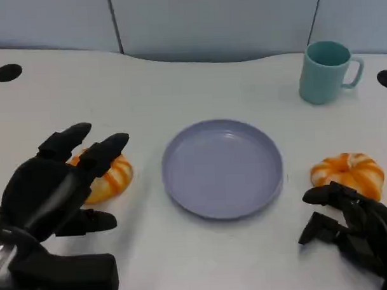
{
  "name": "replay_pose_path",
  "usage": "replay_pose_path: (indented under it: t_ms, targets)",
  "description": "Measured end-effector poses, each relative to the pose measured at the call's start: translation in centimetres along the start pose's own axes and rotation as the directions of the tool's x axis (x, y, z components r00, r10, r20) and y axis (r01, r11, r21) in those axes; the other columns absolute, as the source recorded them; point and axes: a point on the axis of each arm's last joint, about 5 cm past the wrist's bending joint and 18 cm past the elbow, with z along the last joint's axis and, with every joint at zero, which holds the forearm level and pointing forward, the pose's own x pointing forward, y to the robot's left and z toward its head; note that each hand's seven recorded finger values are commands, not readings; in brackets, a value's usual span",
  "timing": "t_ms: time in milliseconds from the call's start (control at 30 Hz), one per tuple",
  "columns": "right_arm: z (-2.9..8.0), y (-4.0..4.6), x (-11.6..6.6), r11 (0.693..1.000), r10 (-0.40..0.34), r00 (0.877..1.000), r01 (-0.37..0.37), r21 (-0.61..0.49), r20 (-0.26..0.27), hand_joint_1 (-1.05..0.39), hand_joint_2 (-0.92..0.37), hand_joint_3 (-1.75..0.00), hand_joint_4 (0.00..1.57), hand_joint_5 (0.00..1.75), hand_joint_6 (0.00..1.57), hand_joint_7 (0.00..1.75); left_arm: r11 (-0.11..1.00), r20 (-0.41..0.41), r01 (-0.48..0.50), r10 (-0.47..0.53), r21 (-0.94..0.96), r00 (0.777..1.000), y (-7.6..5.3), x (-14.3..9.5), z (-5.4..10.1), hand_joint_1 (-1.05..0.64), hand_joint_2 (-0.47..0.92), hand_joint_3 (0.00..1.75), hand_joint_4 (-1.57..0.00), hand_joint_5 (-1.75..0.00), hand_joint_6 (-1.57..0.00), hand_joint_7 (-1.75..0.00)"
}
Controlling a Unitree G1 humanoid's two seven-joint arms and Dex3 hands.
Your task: Grasp the bread from the table and place it into the plate.
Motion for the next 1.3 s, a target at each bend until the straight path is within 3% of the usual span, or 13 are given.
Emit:
replay_pose_path:
  t_ms: [100, 167, 267, 500, 700, 867, 1300]
  targets:
    - [0.0, -0.05, -0.1, 1.0, -0.004, 1.0, 0.004, 0.002, -0.001, -0.45, -0.92, -0.19, 0.62, 1.41, 0.68, 0.91, 0.998, -0.016, 0.063, -0.063, 0.013, 0.998, -0.1, 1.1, -0.1, -0.72, 0.88, 0.01, 0.0, -0.04, -0.16, 0.0]
    - [-0.1, 0.11, 0.0, 1.0, 0.005, 1.0, -0.005, 0.006, 0.0, -0.45, -0.92, -0.19, 0.62, 1.41, 0.68, 0.91, 0.986, -0.075, 0.164, -0.162, 0.028, 0.984, -0.2, 2.6, -0.8, -0.72, 0.87, 0.0, 0.0, -0.04, -0.16, 0.0]
    - [-0.2, 0.02, -0.1, 1.0, 0.005, 1.0, -0.005, 0.007, 0.002, -0.47, -0.92, -0.16, 0.62, 1.41, 0.68, 0.91, 0.973, -0.113, 0.227, -0.22, 0.05, 0.969, -0.2, 4.3, -1.4, -0.73, 0.91, 0.02, 0.0, -0.04, -0.07, 0.0]
    - [0.0, -0.07, -0.2, 1.0, 0.004, 1.0, -0.004, 0.001, 0.007, -0.48, -0.92, -0.16, 0.62, 1.4, 0.69, 0.9, 0.907, -0.208, 0.411, -0.385, 0.096, 0.899, -2.2, 7.0, -2.1, -0.68, 0.89, 0.0, 0.0, 0.0, -0.06, -0.01]
    - [-0.1, -0.22, -0.2, 1.0, 0.008, 1.0, -0.008, -0.004, 0.011, -0.48, -0.92, -0.17, 0.63, 1.4, 0.68, 0.9, 0.882, -0.244, 0.46, -0.425, 0.107, 0.872, -3.4, 8.4, -2.0, -0.7, 0.89, 0.0, 0.0, 0.0, -0.08, -0.01]
    - [-0.1, -0.32, -0.2, 1.0, 0.027, 1.0, -0.027, 0.002, 0.014, -0.47, -0.92, -0.15, 0.63, 1.42, 0.68, 0.91, 0.878, -0.26, 0.465, -0.426, 0.111, 0.866, -3.7, 9.3, -1.7, -0.68, 0.87, 0.0, 0.0, 0.0, -0.09, -0.01]
    - [-0.1, -0.39, -0.3, 1.0, 0.026, 0.999, -0.026, -0.003, 0.018, -0.48, -0.92, -0.16, 0.63, 1.43, 0.69, 0.93, 0.837, -0.319, 0.53, -0.47, 0.133, 0.823, -4.3, 10.9, -0.3, -0.63, 0.84, 0.0, -0.01, -0.01, -0.11, -0.01]
